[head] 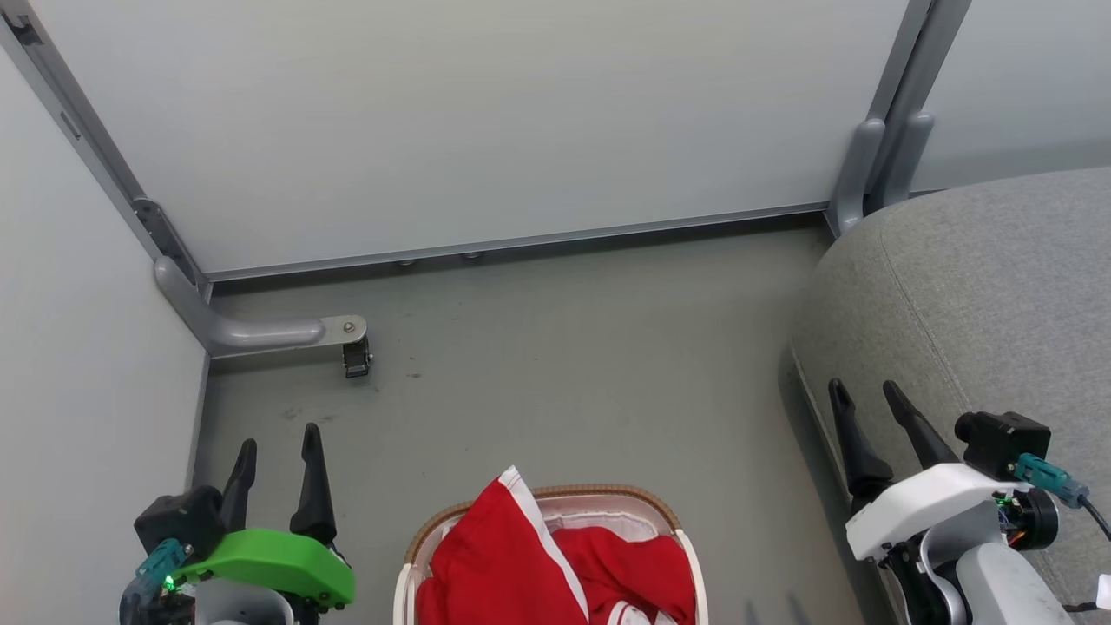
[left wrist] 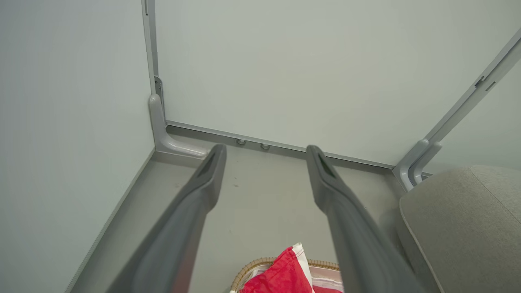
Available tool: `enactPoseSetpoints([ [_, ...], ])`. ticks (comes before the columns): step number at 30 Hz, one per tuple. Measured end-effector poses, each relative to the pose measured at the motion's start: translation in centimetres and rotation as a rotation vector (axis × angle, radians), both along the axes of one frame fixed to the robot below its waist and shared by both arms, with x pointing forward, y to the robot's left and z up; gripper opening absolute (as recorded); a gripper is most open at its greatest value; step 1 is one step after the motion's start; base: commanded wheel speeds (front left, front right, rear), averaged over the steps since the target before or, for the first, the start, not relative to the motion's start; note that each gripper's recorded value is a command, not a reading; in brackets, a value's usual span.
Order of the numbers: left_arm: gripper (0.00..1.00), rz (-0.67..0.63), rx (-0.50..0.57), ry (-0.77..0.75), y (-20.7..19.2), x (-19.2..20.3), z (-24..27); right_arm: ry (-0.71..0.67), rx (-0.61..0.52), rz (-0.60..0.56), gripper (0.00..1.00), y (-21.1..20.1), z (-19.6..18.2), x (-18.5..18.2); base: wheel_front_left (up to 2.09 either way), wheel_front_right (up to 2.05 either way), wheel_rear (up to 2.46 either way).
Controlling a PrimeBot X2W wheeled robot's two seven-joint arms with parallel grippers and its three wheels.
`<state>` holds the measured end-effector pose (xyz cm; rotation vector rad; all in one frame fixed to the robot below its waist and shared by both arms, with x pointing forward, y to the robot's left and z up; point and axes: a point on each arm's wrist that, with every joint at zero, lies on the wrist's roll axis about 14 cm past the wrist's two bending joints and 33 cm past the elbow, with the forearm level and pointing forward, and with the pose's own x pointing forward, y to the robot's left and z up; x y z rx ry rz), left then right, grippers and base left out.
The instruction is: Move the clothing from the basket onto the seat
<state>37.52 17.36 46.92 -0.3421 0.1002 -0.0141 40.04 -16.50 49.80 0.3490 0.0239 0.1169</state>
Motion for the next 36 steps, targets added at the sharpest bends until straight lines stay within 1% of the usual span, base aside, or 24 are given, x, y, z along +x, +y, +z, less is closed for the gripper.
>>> enactPoseSetpoints([
  [12,1.00,-0.026,0.093,-0.032,-0.6,0.0,0.4,-0.016,-0.120,0.022,1.00,0.3,-0.3,-0.1,0.00,0.00,0.00],
  [20,1.00,-0.035,0.136,-0.062,-0.6,0.0,0.9,-0.039,-0.179,0.031,1.00,0.5,0.0,-0.1,0.00,0.00,0.00],
  [22,1.00,-0.040,0.131,-0.060,-0.7,-0.2,0.7,-0.046,-0.193,0.032,1.00,0.5,0.1,-0.1,0.00,0.00,0.00],
  [26,1.00,-0.059,0.137,-0.042,-1.2,-0.5,-0.1,-0.048,-0.212,0.036,1.00,0.7,0.0,-0.1,0.00,0.00,0.00],
  [31,1.00,-0.106,0.177,-0.021,-2.1,-0.4,-1.2,-0.044,-0.244,0.056,1.00,1.2,-0.6,0.1,0.00,0.00,0.00],
  [36,1.00,-0.169,0.211,-0.008,-3.8,1.1,-2.1,-0.051,-0.270,0.069,1.00,1.5,-0.8,1.3,0.00,0.00,0.00],
])
